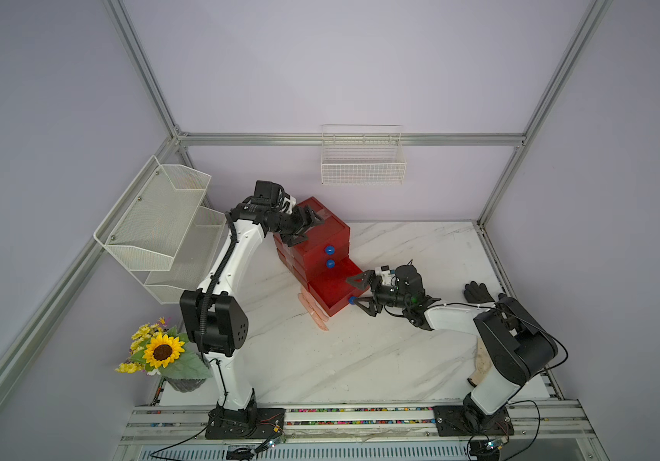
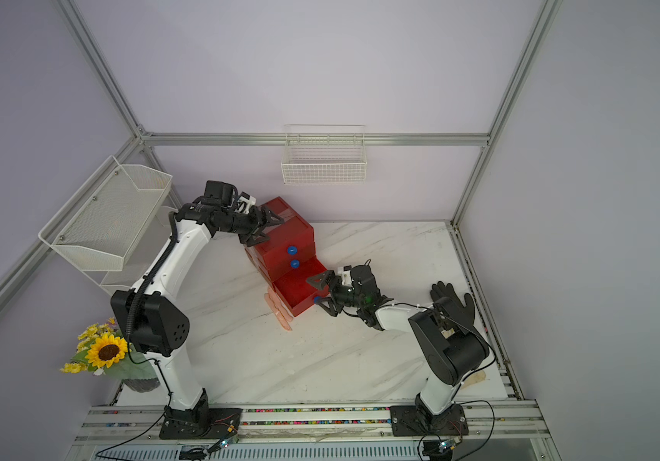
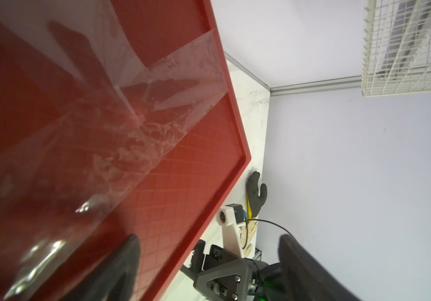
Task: Place the fruit knives into the drawer by color
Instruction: Open the drawer in the storage box, then pick up the fruit knife from the center of the board.
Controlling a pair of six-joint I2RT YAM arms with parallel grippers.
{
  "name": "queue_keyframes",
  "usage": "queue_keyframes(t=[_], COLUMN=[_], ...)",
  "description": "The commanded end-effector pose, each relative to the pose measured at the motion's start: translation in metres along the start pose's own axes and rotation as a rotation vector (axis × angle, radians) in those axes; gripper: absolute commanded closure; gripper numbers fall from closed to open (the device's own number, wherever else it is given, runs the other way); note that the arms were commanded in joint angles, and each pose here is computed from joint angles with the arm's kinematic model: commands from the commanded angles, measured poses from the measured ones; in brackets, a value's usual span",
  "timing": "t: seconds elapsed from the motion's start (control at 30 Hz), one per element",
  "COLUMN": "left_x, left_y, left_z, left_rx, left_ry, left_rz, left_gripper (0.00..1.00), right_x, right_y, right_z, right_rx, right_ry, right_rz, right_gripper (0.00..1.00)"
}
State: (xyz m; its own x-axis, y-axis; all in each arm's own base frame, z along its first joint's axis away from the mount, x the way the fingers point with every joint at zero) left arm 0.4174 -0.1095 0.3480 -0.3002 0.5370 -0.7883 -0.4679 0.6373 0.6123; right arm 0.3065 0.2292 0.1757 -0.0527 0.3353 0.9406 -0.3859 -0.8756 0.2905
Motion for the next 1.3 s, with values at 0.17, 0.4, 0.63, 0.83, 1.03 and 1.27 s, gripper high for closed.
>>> queue_keyframes(t=[0.17,0.4,0.63,0.83,1.03,1.27], left_x=[0.008,0.075,0.140,0.163,0.176,0.182], left_y=[0.084,0.085,0.049,0.020,-0.008,-0.047], left_z=[-0.045,-0.082,-0.108,-0.114,-0.113,-0.102], left_rx=[-0.185,-0.185,-0.096,-0.083,-0.051,0.014], left_ry=[-0.033,0.120,0.178,0.237,0.267,0.268], left_rz=[0.173,0.378,0.385,0.230,0.182,0.190], left_gripper=[0.00,0.00,0.00,0.00,0.27,0.79], right_x=[0.036,0.047,0.038,0.033,0.032,0.032], right_y=[0.017,0.023,0.019,0.016,0.012,0.013], right_z=[0.008,0.007,0.002,0.001,0.002,0.001], right_rx=[-0.025,-0.057,-0.033,-0.019,-0.003,0.007], right_ry=[0.187,0.231,0.222,0.222,0.221,0.223], right_rz=[-0.115,-0.097,-0.099,-0.108,-0.110,-0.123], right_gripper=[0.03,0.03,0.03,0.03,0.03,0.03])
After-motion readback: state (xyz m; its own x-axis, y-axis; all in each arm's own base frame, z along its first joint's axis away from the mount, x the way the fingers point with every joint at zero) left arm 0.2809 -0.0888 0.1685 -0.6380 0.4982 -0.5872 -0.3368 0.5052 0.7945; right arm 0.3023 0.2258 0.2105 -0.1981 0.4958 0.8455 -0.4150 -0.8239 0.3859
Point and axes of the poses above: each gripper's point midway between its finger pads, its own y axis back along the fingers, its own x axis along the line the jaws close on, z = x × y, the point moved 9 cm from there along y, back along the fingers, and after that the axes turned 14 degrees about y, right-handed, at the moved point
